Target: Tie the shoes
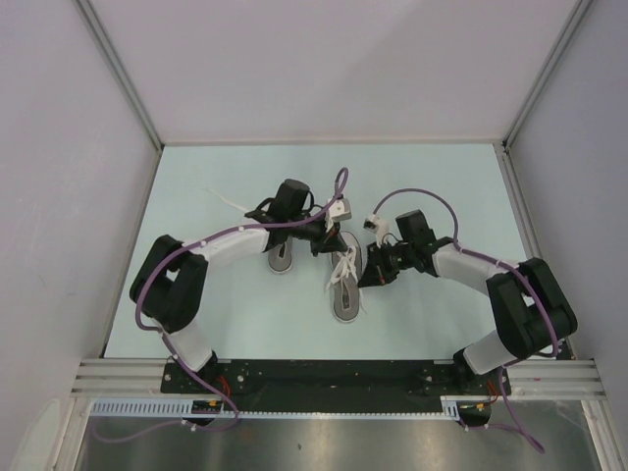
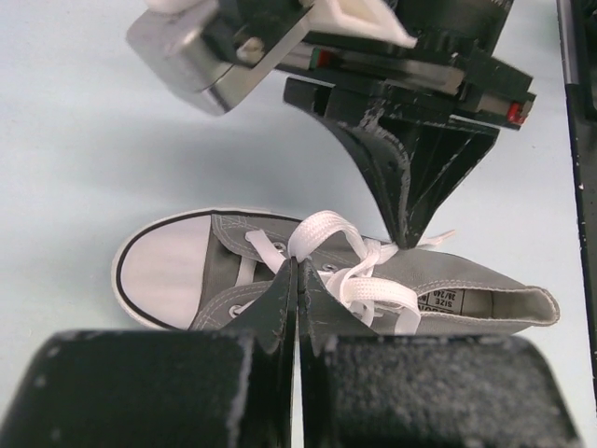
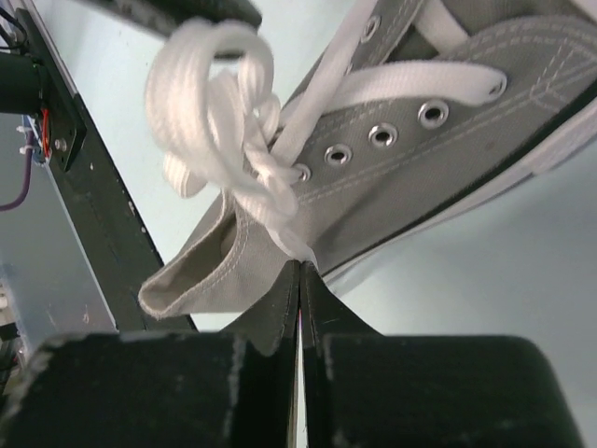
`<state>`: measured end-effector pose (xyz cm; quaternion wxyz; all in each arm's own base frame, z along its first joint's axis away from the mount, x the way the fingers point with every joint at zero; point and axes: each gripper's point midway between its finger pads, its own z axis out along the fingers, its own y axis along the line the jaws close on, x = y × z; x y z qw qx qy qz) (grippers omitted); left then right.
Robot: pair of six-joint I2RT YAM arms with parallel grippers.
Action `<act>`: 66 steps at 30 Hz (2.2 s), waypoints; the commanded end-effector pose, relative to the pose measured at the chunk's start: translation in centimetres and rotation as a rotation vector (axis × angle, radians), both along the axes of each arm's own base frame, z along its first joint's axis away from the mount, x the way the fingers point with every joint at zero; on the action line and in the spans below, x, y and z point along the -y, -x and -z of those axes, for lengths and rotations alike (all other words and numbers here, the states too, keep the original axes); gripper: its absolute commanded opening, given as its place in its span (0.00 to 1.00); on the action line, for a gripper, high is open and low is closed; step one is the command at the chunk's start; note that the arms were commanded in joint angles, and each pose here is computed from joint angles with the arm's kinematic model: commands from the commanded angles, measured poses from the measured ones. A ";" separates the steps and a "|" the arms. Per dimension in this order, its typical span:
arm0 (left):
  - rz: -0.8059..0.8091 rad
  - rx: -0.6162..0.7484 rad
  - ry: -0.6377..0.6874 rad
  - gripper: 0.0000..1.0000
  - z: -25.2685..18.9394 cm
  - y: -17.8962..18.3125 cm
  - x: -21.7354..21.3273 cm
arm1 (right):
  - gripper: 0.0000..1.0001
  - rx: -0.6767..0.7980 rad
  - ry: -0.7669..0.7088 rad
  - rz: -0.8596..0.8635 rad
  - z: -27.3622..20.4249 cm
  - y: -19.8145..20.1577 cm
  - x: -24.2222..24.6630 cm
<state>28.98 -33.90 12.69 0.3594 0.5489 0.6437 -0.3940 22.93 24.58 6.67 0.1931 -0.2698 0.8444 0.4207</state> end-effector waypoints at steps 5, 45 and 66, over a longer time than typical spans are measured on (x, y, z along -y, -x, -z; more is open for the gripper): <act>-0.037 0.052 0.052 0.00 -2.1 -1.3 -0.3 | 0.00 -0.024 0.027 -0.009 -1.0 1.6 1.5; -0.066 -0.013 0.081 0.00 -1.8 -1.2 0.1 | 0.52 0.120 -0.129 0.290 -8.4 -4.8 -3.3; 0.021 0.028 0.115 0.00 -2.8 0.0 0.5 | 0.45 0.221 -0.114 0.167 -8.9 -6.5 -0.3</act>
